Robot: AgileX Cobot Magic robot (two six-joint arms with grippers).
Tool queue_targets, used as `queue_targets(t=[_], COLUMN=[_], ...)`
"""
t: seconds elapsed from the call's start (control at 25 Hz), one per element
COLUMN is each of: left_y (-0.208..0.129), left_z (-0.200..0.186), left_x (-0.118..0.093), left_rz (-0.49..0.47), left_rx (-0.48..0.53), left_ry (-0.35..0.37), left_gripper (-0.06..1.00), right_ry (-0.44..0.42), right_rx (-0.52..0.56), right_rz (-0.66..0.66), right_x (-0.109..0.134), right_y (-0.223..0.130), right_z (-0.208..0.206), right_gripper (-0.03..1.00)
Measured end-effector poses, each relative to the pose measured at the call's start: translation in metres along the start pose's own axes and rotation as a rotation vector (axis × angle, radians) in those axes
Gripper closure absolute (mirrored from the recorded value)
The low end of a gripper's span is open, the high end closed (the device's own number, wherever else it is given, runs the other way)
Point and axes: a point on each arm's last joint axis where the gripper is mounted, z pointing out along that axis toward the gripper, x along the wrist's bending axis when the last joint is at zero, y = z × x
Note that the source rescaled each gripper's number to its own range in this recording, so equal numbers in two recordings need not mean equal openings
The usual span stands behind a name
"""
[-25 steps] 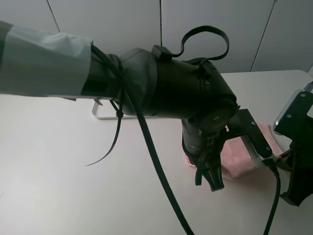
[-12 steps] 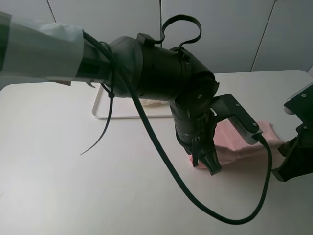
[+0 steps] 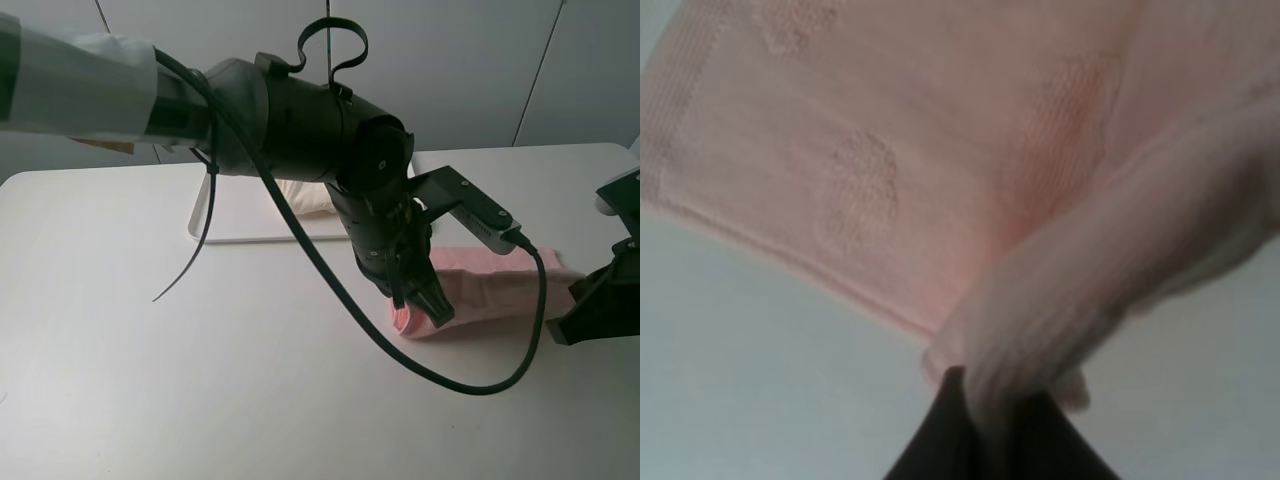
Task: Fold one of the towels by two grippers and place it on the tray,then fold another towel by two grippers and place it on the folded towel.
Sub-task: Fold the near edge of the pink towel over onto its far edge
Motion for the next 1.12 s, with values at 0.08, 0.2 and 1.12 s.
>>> queue_targets(t=[0.08, 0.2, 1.12], left_y=[0.001, 0.002, 0.008], left_z=[0.0, 0.0, -0.002], left_x=[0.0, 0.001, 0.035], left_rz=[-0.001, 0.004, -0.108], left_rx=[-0.01, -0.027, -0.139], left_ry=[0.0, 0.006, 0.055], left_gripper=[0.94, 0.94, 0.92], right_ry=[-0.023, -0.061, -0.162], right_rx=[-0.014, -0.047, -0.01], right_rz=[0.008, 0.064, 0.142], right_x=[-0.002, -0.006, -0.01], right_y=[0.001, 0.004, 0.045], right_z=[0.0, 0.0, 0.049], right_gripper=[0.96, 0.96, 0.8])
